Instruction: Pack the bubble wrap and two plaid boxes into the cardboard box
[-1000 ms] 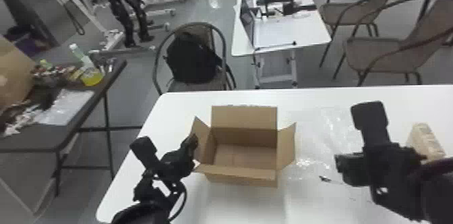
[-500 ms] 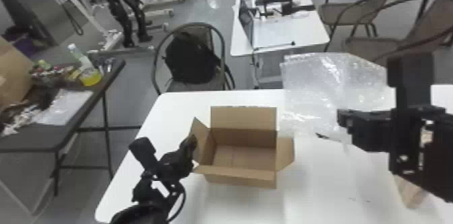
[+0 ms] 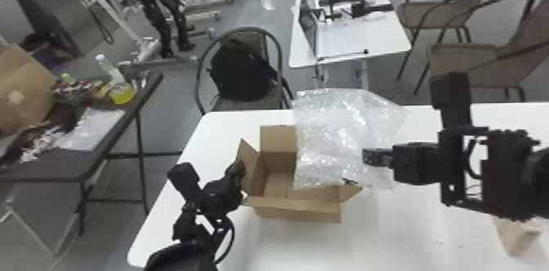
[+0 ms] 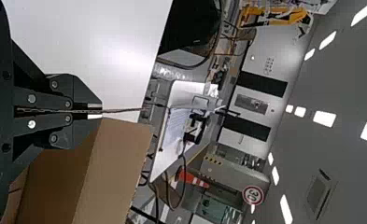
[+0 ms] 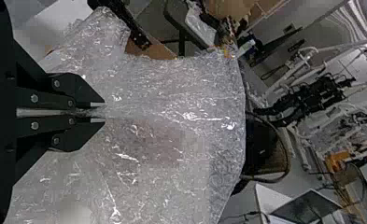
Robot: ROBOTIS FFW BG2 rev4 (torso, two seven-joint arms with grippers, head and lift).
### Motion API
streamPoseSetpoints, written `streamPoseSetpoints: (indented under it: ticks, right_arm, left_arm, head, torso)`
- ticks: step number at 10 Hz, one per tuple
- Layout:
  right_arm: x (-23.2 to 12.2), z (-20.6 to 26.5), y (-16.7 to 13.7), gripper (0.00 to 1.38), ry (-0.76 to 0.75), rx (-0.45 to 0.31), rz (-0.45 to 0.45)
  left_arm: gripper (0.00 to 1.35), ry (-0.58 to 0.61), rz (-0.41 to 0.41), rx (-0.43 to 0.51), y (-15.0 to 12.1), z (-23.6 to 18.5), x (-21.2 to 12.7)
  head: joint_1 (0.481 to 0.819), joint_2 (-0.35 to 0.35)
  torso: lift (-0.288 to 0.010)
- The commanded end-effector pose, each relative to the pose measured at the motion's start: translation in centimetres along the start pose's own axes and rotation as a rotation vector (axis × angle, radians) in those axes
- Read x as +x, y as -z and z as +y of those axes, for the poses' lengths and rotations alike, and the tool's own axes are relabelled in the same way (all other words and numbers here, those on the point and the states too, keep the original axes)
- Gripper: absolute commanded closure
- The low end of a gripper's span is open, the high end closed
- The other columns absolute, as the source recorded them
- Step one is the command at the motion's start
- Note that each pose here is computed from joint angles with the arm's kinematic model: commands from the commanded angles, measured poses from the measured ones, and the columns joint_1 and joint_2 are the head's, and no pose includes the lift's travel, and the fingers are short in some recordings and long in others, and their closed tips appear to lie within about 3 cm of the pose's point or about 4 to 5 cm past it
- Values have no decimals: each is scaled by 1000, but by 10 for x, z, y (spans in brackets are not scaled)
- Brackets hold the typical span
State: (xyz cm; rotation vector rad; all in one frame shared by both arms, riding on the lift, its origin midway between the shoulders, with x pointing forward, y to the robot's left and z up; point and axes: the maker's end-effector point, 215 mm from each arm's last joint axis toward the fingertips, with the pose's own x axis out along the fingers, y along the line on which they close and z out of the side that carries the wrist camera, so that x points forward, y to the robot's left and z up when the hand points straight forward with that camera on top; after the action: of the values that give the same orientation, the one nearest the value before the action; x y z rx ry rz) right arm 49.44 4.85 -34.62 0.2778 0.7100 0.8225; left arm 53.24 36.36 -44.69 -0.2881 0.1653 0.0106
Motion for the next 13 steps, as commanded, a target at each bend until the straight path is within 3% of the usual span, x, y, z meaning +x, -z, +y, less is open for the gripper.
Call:
streamPoseSetpoints:
  ticks: [1, 5, 7, 10, 13]
  right_arm:
    - [25, 6, 11, 1110, -66, -2, 51]
    - [85, 7, 36, 1110, -192, -96, 141]
    - [94, -57, 67, 1110, -101, -127, 211]
    - [99, -90, 90, 1110, -126, -55, 192]
    - [107, -51, 69, 1110, -230, -81, 136]
  left_arm:
    - [1214, -25, -23, 9, -2, -3, 0]
    - [1214, -71, -28, -28, 14, -17, -4]
    - [1214, -68, -29, -26, 14, -21, -2]
    - [1214, -55, -28, -29, 14, -29, 3]
    - [1214, -52, -29, -44, 16, -31, 3]
  head:
    - [695, 350]
    - [695, 350]
    - [695, 350]
    - [695, 350]
    - [695, 350]
  torso:
    - [-14]
    - [-14]
    - [-14]
    - [-14]
    - [-14]
